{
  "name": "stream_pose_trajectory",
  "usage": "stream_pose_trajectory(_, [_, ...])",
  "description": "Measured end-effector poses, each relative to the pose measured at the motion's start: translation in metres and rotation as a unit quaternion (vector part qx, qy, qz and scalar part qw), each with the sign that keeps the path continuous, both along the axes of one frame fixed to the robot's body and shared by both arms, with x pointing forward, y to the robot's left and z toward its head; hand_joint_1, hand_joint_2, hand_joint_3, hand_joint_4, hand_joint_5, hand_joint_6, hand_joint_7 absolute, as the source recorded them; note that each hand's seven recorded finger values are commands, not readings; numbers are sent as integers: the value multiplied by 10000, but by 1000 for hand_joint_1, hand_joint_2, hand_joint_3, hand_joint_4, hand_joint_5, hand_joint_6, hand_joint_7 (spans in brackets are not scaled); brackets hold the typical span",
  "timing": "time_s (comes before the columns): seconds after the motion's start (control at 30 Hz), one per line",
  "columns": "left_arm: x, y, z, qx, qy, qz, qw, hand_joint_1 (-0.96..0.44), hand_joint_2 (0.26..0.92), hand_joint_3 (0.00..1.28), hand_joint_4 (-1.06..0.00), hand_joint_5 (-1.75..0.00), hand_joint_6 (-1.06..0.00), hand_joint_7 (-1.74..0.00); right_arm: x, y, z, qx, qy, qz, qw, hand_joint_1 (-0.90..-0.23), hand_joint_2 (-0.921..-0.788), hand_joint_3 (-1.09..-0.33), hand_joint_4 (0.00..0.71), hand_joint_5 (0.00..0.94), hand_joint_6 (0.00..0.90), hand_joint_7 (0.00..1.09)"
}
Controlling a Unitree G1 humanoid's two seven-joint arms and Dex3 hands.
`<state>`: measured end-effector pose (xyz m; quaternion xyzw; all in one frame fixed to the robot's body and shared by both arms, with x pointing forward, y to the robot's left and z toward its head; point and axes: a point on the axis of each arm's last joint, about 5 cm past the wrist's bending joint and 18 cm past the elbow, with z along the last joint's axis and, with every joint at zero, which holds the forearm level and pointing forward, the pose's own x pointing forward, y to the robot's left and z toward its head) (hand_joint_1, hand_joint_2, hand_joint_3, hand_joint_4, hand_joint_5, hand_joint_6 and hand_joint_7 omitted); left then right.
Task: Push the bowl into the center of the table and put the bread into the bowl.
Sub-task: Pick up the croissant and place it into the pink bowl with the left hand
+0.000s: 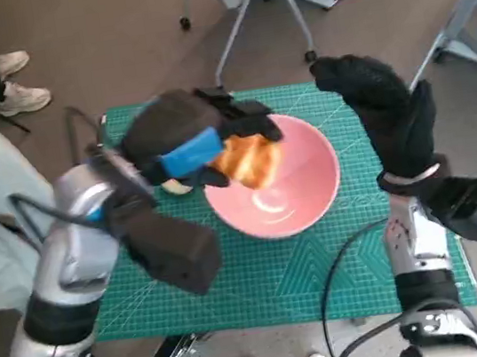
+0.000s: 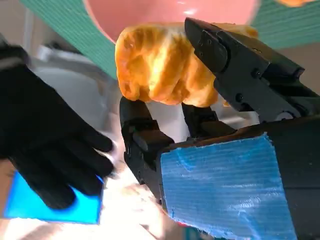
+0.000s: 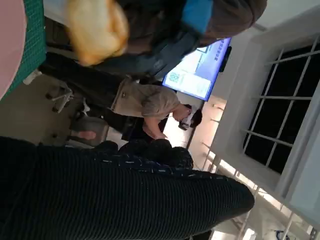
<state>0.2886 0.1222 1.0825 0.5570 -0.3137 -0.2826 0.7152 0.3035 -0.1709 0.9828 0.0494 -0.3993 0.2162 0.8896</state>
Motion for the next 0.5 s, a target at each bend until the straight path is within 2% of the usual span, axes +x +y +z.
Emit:
stream_pose_trajectory(0.23, [166,-156,-201,209,303,-130,9992,2,889,18,-850,-1079,-733,-962,-19,-27,-7,-10,-18,-45,10000,-674,-921,-720,181,1,17,596])
stream_pose_trajectory(0.5, [293,-206,-378,456,666,29,9967,2,905,18,-814,-1097,-690,-1032,-25,-62,0,-18,-40,-106,9999,-672,-921,-718,180,1,23,586])
